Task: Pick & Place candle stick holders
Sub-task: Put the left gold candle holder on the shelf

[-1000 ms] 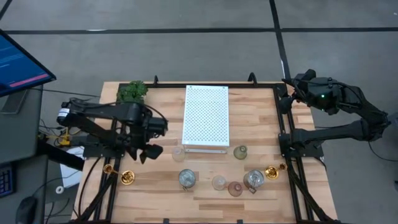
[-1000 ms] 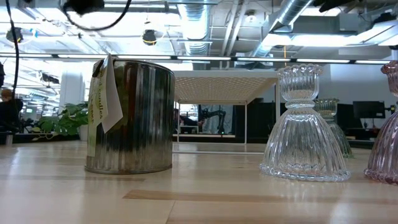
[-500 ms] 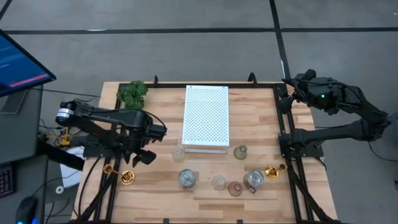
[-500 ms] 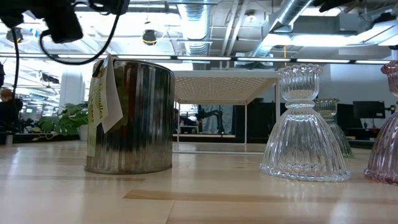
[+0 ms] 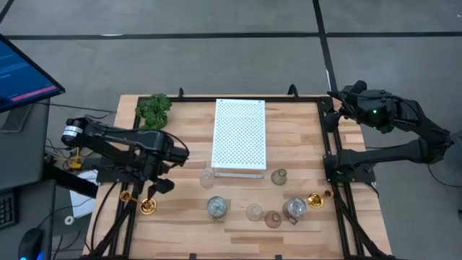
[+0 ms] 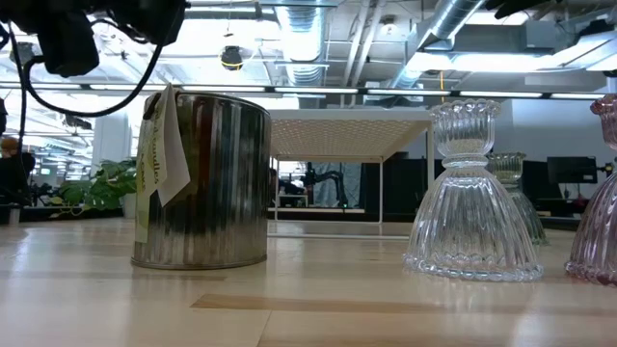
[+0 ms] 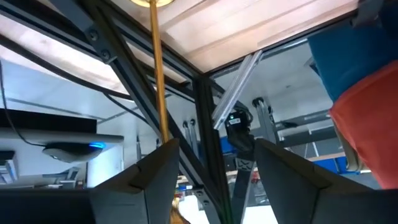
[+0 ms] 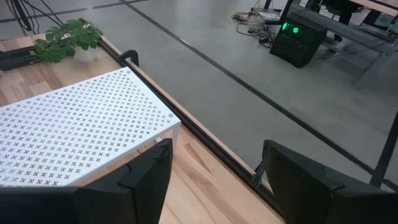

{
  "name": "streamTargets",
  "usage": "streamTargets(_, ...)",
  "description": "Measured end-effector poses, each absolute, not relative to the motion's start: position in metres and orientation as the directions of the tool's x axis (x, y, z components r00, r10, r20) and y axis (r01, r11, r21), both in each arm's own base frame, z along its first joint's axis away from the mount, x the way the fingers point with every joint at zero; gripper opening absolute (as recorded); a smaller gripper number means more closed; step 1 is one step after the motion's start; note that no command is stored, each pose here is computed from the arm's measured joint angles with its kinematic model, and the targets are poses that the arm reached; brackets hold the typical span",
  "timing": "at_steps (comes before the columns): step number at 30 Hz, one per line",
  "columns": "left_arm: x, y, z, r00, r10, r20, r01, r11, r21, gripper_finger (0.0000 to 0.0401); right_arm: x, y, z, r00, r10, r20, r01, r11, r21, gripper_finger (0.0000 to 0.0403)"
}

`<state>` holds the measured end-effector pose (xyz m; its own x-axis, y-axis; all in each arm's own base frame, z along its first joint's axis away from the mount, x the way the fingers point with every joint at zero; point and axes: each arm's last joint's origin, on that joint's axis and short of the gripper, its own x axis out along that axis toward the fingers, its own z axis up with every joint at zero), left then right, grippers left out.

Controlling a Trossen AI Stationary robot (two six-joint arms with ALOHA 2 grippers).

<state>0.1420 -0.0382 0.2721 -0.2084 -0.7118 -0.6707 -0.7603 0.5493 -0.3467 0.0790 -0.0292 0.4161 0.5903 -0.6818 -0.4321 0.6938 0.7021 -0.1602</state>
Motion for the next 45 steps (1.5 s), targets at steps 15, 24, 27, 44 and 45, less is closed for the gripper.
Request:
streamTargets(15,0.137,-0.038,0.257,-0.251,-0.709,-0.659,-0.748,0.574,-0.332,0.0207,0.079,-0.029,0.416,0.590,-0.682,-0.432,0.694,0.702,-0.160,0.0240)
streamTargets(24,0.128,-0.042,0.242,-0.315,-0.726,-0.611,-0.753,0.583,-0.305,0.0207,0.079,-0.029,0.416,0.590,-0.682,-0.432,0.694,0.702,-0.160,0.0240)
streamTargets(27,0.128,-0.045,0.242,-0.327,-0.721,-0.611,-0.742,0.597,-0.307,0.0207,0.079,-0.029,0.416,0.590,-0.682,-0.432,0.694,0.702,-0.160,0.0240)
streamTargets(44,0.125,-0.052,0.242,-0.361,-0.721,-0.591,-0.701,0.628,-0.337,0.0150,0.079,-0.029,0.416,0.589,-0.682,-0.435,0.693,0.702,-0.163,0.0240)
streamTargets(45,0.125,-0.052,0.242,-0.362,-0.722,-0.589,-0.701,0.628,-0.339,0.0145,0.079,-0.029,0.416,0.588,-0.681,-0.436,0.693,0.702,-0.163,0.0240)
